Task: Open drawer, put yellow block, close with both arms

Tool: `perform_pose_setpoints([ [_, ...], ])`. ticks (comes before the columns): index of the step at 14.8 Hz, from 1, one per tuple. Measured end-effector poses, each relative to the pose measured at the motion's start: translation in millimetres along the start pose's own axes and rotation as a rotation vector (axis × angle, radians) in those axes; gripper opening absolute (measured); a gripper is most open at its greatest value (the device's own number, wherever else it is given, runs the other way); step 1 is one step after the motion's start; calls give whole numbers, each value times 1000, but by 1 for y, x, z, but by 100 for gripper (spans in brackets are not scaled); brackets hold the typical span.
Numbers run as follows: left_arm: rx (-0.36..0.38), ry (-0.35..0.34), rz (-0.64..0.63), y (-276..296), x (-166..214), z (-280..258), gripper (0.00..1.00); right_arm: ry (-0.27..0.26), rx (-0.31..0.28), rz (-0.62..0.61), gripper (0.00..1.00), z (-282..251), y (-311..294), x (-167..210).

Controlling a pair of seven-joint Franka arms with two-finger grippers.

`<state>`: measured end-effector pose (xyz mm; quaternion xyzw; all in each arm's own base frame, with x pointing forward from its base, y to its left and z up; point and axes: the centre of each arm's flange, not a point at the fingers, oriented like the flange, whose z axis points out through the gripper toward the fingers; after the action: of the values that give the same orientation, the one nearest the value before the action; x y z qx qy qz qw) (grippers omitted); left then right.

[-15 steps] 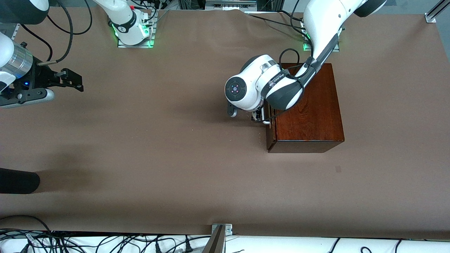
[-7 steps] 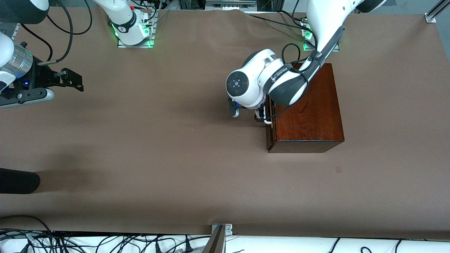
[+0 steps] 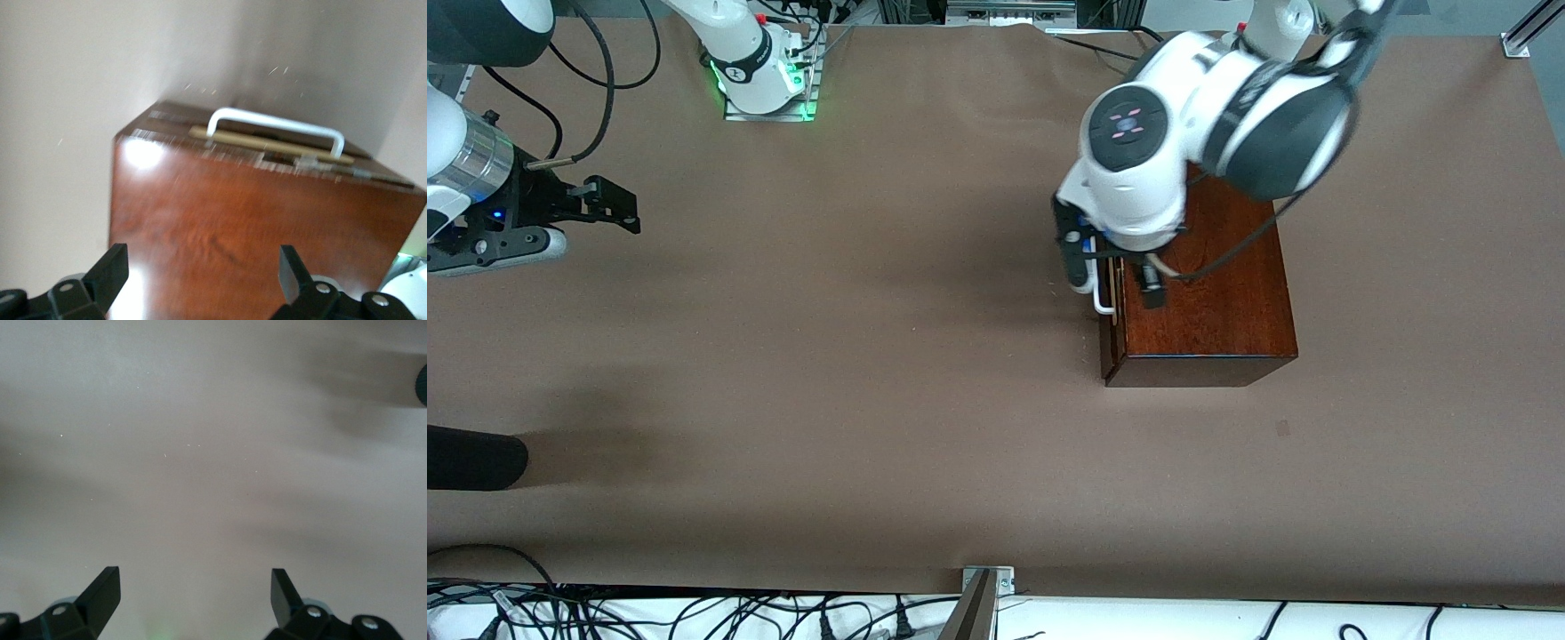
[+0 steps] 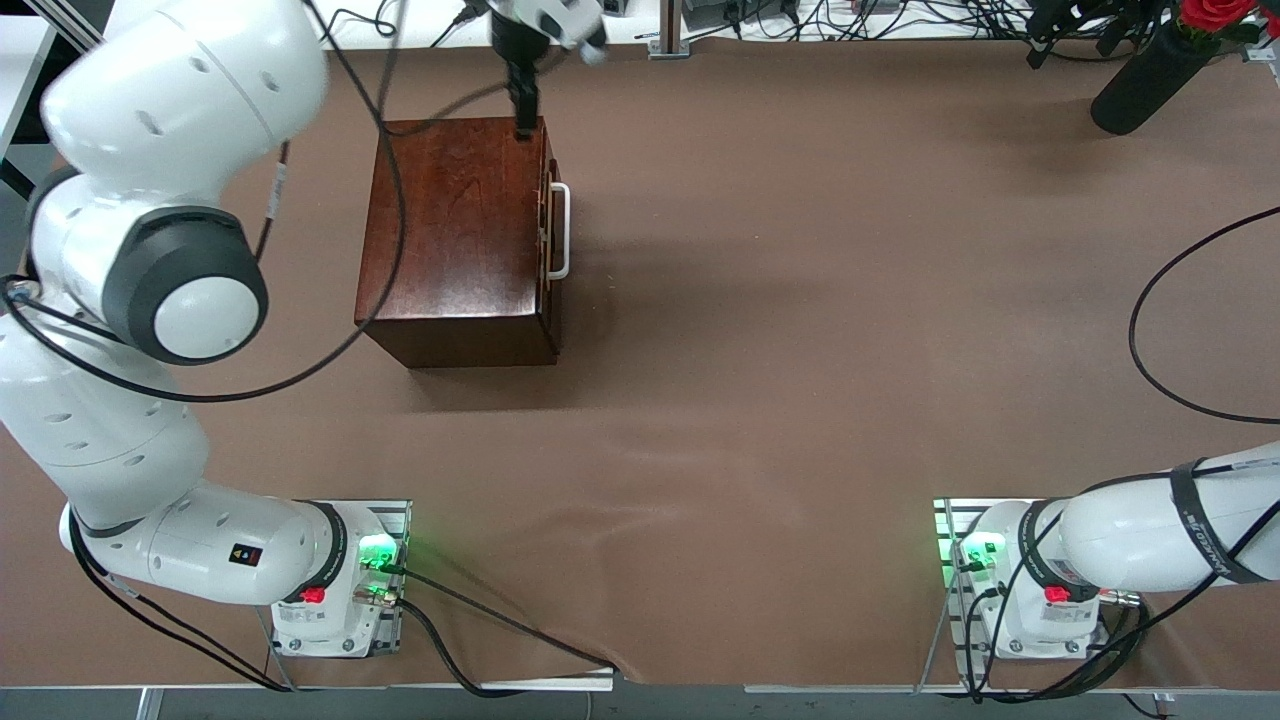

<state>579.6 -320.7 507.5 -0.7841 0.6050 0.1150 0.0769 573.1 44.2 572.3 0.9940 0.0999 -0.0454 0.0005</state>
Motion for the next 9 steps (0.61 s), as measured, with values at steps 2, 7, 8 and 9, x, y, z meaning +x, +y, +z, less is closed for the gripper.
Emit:
perform_pose_setpoints([
  [2, 8, 13, -73, -20, -37, -23, 100, -2, 0, -1, 100, 1, -1, 1],
  [7, -1, 66, -437, -58, -137, -53, 100, -4, 0, -3, 100, 2, -2, 1],
  [8, -24, 103, -544, -62, -155, -54, 100, -4, 0, -3, 100, 2, -2, 1],
  [9, -44, 145, -650, -65, -176, -54, 100, -4, 0, -3, 100, 2, -2, 1],
])
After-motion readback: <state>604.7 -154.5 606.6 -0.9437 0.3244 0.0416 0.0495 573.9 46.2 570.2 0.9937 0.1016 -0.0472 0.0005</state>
